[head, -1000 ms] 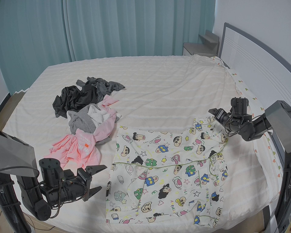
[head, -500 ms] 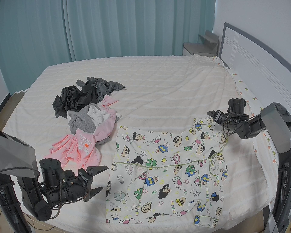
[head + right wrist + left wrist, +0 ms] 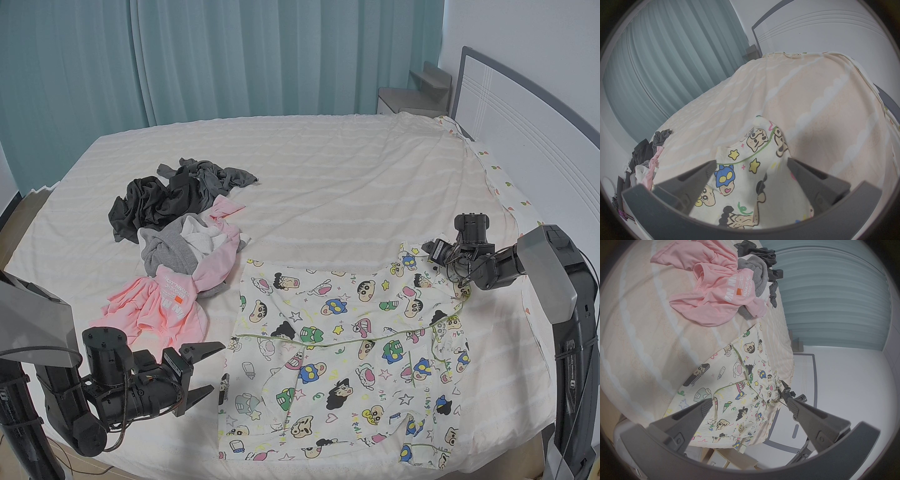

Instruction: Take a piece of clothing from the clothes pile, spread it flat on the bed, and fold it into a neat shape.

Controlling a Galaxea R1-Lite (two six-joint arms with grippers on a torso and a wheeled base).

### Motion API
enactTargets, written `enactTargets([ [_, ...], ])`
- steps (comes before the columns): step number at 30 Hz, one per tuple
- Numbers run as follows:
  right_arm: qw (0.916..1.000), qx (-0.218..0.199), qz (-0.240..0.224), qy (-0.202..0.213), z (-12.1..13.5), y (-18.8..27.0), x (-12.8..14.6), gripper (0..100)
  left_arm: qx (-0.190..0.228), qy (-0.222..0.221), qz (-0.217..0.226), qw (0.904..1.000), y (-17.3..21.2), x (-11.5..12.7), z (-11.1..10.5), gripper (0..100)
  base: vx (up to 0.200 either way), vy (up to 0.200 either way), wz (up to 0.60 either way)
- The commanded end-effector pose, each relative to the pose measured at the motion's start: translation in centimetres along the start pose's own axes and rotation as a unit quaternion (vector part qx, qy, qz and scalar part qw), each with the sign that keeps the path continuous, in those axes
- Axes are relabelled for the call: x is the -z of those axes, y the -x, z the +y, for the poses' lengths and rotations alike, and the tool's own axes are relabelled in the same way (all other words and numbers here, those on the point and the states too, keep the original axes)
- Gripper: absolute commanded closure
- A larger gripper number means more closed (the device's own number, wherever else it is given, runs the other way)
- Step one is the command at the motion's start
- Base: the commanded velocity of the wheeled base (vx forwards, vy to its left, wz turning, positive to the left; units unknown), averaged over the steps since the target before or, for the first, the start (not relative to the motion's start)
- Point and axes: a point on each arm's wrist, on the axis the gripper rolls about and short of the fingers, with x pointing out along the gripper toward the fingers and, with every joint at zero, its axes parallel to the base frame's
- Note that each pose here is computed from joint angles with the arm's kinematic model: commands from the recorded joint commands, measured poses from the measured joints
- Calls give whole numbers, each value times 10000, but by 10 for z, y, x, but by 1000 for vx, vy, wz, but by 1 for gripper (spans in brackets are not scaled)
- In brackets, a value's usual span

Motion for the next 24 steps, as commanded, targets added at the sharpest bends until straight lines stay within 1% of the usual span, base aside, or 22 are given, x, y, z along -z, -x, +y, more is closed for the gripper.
enactTargets([
  [1, 9999, 105, -58, 115, -5, -3, -1, 100, 98, -27, -24, 9999, 0, -1, -2, 0, 0, 0, 0],
  [2, 9998, 116, -54, 123, -5, -3, 0, 100, 98, -35, -24, 9999, 0, -1, -2, 0, 0, 0, 0],
  [4, 9994, 220, -206, 139, -3, 0, -7, 100, 98, -35, -24, 9999, 0, -1, -2, 0, 0, 0, 0],
  [6, 9994, 213, -220, 137, -3, 0, -8, 100, 98, -27, -24, 9999, 0, -1, -2, 0, 0, 0, 0],
  [8, 9992, 177, -329, 145, 0, 4, -15, 100, 97, -24, -31, 9999, 0, -1, -2, 0, 0, 0, 0],
  [13, 9967, 1, -806, 70, 7, 11, -38, 100, 95, -24, -38, 9999, 0, -1, -2, 0, 0, 0, 0],
  [19, 9922, 121, -1241, -38, 1, 10, -60, 100, 95, -24, -38, 9999, 0, -1, -2, 0, 0, 0, 0],
  [24, 9900, 65, -1406, -67, 1, 7, -63, 100, 94, -21, -45, 9999, 0, -1, -2, 0, 0, 0, 0],
])
